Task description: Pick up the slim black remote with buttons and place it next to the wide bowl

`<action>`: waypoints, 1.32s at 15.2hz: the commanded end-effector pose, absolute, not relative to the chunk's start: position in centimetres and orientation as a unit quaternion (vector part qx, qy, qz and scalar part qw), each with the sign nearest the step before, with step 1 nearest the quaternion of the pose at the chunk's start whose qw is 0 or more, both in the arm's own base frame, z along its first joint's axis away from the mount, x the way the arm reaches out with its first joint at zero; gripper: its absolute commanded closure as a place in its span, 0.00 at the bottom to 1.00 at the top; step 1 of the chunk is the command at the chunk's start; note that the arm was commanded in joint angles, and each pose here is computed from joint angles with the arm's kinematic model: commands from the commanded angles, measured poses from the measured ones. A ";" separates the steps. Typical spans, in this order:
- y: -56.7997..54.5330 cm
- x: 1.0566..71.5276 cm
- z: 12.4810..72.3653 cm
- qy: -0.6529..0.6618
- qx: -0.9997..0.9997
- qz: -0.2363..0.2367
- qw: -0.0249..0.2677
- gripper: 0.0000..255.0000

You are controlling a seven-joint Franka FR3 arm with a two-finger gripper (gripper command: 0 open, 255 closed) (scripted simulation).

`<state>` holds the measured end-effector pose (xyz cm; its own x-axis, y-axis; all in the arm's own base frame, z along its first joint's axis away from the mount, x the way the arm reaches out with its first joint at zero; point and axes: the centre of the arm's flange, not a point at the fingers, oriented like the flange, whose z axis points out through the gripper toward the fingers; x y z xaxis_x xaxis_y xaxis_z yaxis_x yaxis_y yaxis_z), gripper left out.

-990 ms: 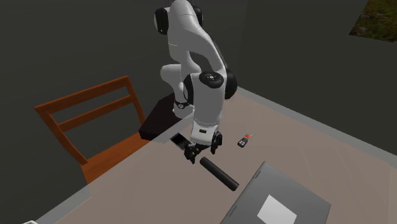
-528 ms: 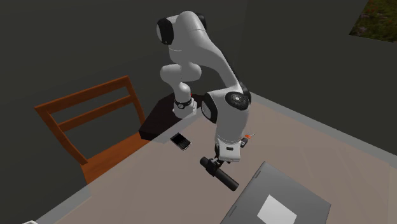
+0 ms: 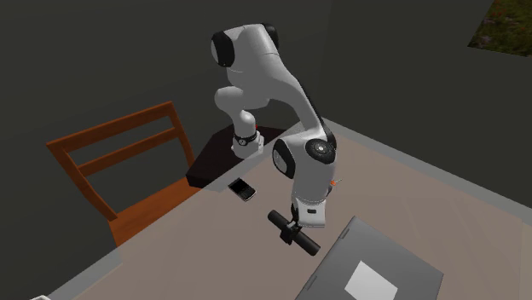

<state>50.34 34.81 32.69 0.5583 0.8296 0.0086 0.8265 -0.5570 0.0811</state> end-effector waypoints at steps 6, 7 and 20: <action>34.8 50.3 32.0 0.469 0.882 0.023 0.034 0.00; 34.8 50.3 32.0 0.469 0.882 0.023 0.034 0.00; 34.8 50.2 33.0 0.469 0.882 0.023 0.034 1.00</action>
<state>50.26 34.80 32.69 0.5577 0.8300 0.0094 0.8268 -0.5565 0.0813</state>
